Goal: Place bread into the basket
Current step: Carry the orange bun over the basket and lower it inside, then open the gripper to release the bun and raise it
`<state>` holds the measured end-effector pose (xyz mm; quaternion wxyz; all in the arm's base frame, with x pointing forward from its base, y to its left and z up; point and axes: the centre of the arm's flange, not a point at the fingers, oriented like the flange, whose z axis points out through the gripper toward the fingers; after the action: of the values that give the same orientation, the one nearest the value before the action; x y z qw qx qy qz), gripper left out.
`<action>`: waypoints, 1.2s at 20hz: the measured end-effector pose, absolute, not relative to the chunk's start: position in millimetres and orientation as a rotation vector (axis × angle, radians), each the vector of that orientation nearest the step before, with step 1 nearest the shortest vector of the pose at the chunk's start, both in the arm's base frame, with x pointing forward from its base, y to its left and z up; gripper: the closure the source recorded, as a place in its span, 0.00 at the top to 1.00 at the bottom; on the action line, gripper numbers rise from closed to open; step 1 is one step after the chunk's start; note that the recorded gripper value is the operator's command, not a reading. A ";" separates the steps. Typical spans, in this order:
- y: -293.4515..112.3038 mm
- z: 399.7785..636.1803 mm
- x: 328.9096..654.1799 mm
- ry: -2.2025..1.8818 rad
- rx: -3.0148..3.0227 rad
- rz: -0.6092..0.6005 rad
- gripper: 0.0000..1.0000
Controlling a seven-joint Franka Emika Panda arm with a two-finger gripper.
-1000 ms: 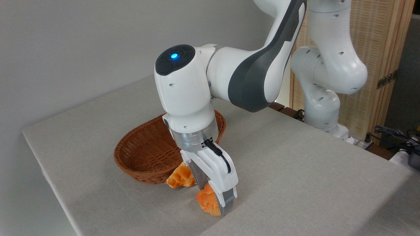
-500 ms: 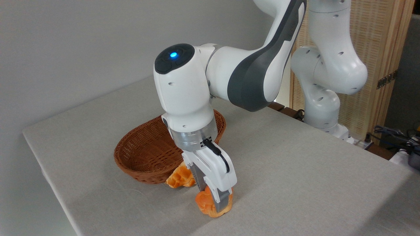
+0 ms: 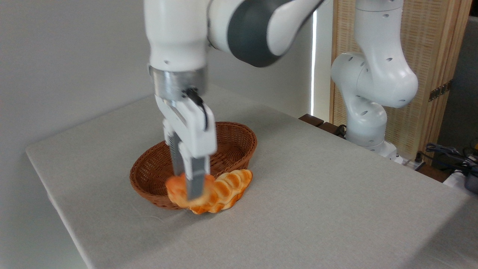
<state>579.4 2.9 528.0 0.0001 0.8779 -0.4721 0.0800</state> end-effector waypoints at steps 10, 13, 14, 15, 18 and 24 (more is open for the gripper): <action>-135.0 484.1 571.5 -1.284 2.765 0.102 1.00; -153.0 464.1 571.3 -1.239 2.771 0.045 1.00; -155.7 457.6 571.9 -1.232 2.770 0.027 1.00; -156.6 452.4 572.7 -1.229 2.769 0.014 1.00; -156.7 445.7 574.1 -1.226 2.767 -0.002 1.00; -154.7 458.1 577.2 -1.223 2.774 0.036 1.00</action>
<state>577.2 -154.7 458.1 0.0549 0.9135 -0.4029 0.0119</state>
